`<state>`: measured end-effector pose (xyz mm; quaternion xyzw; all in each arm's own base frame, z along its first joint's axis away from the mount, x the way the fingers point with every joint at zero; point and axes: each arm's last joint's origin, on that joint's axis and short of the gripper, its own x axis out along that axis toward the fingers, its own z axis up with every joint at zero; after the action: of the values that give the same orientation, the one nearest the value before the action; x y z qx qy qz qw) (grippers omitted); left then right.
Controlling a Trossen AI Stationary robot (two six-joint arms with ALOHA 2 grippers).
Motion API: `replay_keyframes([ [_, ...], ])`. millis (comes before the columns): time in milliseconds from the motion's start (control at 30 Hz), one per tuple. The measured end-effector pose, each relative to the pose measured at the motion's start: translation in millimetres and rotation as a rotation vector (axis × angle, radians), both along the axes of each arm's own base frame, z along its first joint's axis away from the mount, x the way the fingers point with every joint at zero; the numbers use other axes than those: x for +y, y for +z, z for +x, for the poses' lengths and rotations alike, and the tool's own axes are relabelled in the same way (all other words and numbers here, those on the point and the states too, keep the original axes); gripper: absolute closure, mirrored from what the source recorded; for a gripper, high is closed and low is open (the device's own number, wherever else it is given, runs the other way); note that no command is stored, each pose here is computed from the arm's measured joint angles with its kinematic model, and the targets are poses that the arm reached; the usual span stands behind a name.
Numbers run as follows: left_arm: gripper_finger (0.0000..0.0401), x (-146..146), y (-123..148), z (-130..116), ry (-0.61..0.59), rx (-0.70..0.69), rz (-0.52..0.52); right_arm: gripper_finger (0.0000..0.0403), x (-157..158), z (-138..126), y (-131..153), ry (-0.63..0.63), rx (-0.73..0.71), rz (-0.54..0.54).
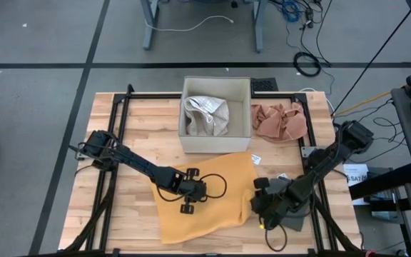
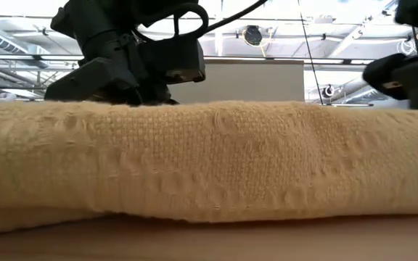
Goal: Fold towel
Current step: Fold the yellow towel
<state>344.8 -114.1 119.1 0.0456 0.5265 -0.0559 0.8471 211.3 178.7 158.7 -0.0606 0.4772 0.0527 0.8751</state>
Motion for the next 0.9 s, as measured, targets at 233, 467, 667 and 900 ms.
replay_keyframes([
  [233, 0.0297, 0, 0, 0, -0.01, -0.001, 0.004, 0.0262, -15, 10, -1, -0.01, 0.022, -0.041],
  [467, 0.0298, 0, 24, -9, -0.019, -0.018, -0.007, 0.0262, -30, 10, -5, -0.034, 0.124, -0.055],
  [667, 0.0298, -15, 60, -19, -0.078, -0.126, -0.065, 0.0264, -40, 15, -6, -0.039, 0.158, -0.055],
  [900, 0.0298, -56, 82, -42, -0.193, -0.159, -0.227, 0.0294, -50, 20, -6, -0.029, 0.201, -0.016],
])
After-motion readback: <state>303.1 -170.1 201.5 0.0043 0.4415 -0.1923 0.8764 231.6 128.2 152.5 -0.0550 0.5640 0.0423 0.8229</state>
